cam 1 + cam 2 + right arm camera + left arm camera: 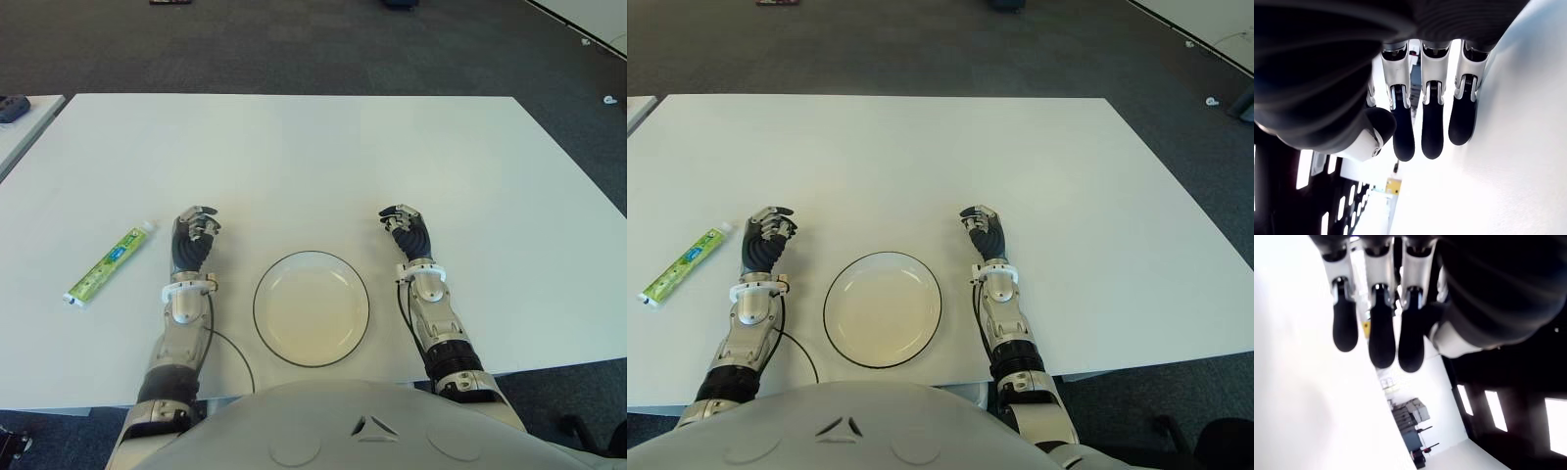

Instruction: Put the toothpaste on the table into the plate.

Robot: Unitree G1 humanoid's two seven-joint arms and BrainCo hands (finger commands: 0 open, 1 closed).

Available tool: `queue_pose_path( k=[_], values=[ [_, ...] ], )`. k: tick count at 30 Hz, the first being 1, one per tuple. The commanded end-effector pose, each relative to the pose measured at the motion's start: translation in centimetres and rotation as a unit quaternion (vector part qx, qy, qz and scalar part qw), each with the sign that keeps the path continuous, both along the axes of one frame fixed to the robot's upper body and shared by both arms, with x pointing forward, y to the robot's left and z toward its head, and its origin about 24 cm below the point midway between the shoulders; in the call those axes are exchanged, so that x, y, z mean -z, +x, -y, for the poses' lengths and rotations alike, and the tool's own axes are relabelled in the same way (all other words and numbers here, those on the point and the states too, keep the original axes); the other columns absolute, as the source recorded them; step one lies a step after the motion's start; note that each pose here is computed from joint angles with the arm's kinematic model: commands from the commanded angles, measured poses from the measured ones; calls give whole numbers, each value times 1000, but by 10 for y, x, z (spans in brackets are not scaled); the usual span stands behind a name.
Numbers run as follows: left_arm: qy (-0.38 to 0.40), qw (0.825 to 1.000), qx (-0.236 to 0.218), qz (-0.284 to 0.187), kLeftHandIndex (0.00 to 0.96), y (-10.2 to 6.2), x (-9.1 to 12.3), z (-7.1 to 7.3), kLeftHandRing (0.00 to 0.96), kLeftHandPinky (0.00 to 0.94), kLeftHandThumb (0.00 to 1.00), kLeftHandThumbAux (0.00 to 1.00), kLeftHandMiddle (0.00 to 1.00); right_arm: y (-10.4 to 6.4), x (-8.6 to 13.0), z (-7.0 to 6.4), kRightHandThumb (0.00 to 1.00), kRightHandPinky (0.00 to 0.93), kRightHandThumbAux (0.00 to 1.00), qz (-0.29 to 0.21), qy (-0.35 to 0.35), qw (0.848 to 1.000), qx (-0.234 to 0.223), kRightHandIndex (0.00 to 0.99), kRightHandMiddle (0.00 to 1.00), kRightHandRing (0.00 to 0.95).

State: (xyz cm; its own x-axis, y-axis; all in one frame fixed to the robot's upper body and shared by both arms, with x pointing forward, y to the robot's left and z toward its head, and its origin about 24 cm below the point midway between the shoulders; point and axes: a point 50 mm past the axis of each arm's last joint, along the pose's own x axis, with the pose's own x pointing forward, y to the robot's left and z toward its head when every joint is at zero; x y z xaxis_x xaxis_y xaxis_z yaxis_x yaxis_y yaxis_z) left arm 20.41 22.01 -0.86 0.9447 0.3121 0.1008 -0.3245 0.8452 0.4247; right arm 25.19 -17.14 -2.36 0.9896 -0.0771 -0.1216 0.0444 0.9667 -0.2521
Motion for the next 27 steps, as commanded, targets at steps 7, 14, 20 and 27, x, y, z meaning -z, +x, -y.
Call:
queue_pose_path(
  k=[7,14,20,27],
  values=[
    [132,991,-10,-30,431,1,-11,-17,605,599,707,720,639,-4,7,0,709,414,729,-22,2,1000,2,420,426,401],
    [220,972,-49,-64,428,7,-17,-32,521,506,706,716,535,-4,6,-1,710,409,730,-18,2,1000,1,420,426,401],
    [287,949,-75,-108,420,16,-26,-54,372,365,699,706,395,-4,6,-1,709,407,730,-19,10,1000,3,419,421,396],
    [326,919,-119,-188,279,15,-24,-71,221,268,616,522,221,-5,6,-1,709,415,730,-19,12,1000,9,419,420,396]
  ],
)
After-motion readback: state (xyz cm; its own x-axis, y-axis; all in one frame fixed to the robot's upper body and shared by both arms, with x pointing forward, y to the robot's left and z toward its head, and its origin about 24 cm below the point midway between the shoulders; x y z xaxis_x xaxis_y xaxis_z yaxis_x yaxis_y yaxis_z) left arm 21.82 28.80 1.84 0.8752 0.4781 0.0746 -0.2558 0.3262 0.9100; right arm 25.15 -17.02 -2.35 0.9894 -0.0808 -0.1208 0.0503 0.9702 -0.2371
